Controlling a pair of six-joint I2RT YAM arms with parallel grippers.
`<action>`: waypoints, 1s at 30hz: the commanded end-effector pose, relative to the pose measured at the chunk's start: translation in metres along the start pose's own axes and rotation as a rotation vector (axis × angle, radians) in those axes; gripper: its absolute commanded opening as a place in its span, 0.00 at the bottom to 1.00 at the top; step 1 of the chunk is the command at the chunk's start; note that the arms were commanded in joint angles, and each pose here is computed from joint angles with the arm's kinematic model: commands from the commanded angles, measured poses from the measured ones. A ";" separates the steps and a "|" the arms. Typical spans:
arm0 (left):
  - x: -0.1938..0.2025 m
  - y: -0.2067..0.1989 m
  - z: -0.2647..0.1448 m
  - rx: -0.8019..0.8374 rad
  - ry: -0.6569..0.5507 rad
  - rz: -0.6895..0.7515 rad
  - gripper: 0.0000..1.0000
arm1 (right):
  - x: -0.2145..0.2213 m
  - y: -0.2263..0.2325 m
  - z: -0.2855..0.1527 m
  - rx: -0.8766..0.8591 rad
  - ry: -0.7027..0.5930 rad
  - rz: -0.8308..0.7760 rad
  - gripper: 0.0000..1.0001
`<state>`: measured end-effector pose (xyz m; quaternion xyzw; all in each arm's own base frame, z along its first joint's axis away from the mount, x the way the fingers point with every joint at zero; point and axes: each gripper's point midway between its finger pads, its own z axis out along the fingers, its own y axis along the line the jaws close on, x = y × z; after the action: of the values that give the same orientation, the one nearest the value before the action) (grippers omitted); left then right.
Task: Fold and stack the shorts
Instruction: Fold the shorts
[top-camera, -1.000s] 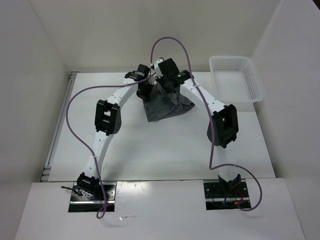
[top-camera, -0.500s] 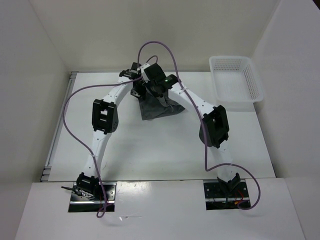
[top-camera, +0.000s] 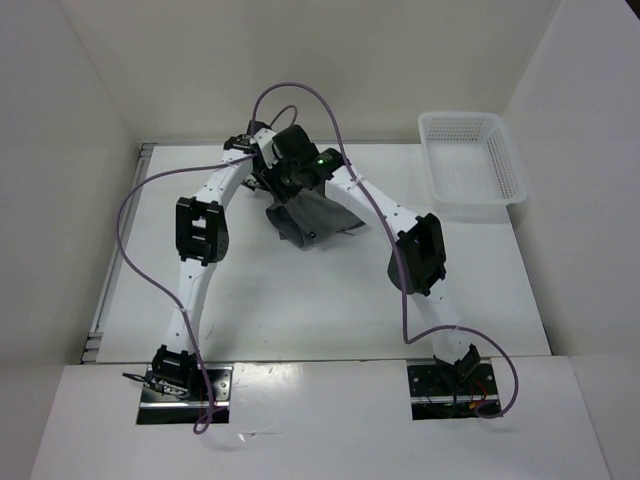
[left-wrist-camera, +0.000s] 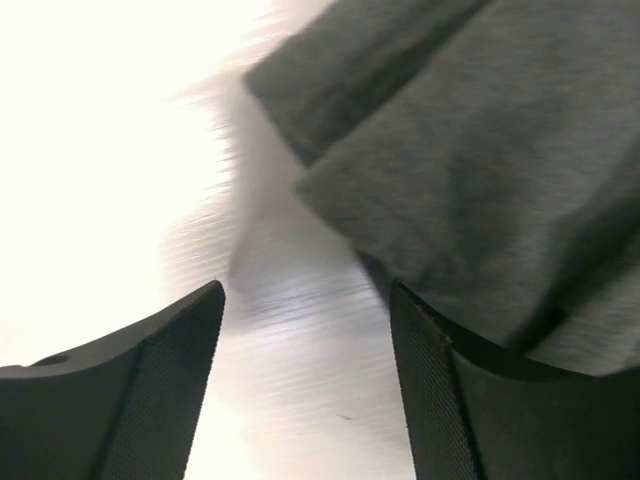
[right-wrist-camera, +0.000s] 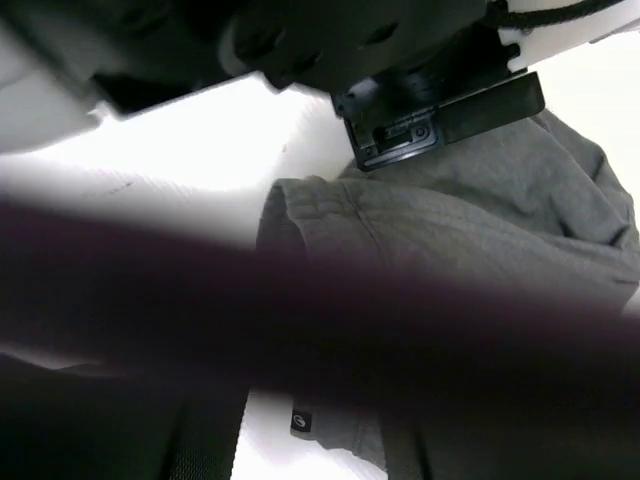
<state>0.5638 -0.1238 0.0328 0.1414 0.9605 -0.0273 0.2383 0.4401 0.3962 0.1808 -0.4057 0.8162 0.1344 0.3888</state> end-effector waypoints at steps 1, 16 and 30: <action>-0.021 0.026 -0.029 -0.077 -0.062 -0.019 0.77 | -0.021 0.010 -0.021 -0.034 -0.049 -0.036 0.50; 0.032 -0.064 -0.128 -0.030 -0.122 0.134 0.80 | 0.089 -0.112 -0.068 0.060 0.094 0.263 0.53; 0.030 -0.068 -0.076 -0.191 -0.126 0.180 0.77 | 0.175 -0.203 -0.073 0.134 0.143 0.509 0.61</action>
<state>0.4714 -0.1762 0.0777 0.2127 0.9337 0.0488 0.2838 0.4827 0.1361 0.1134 -0.1818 0.9306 0.1146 0.2964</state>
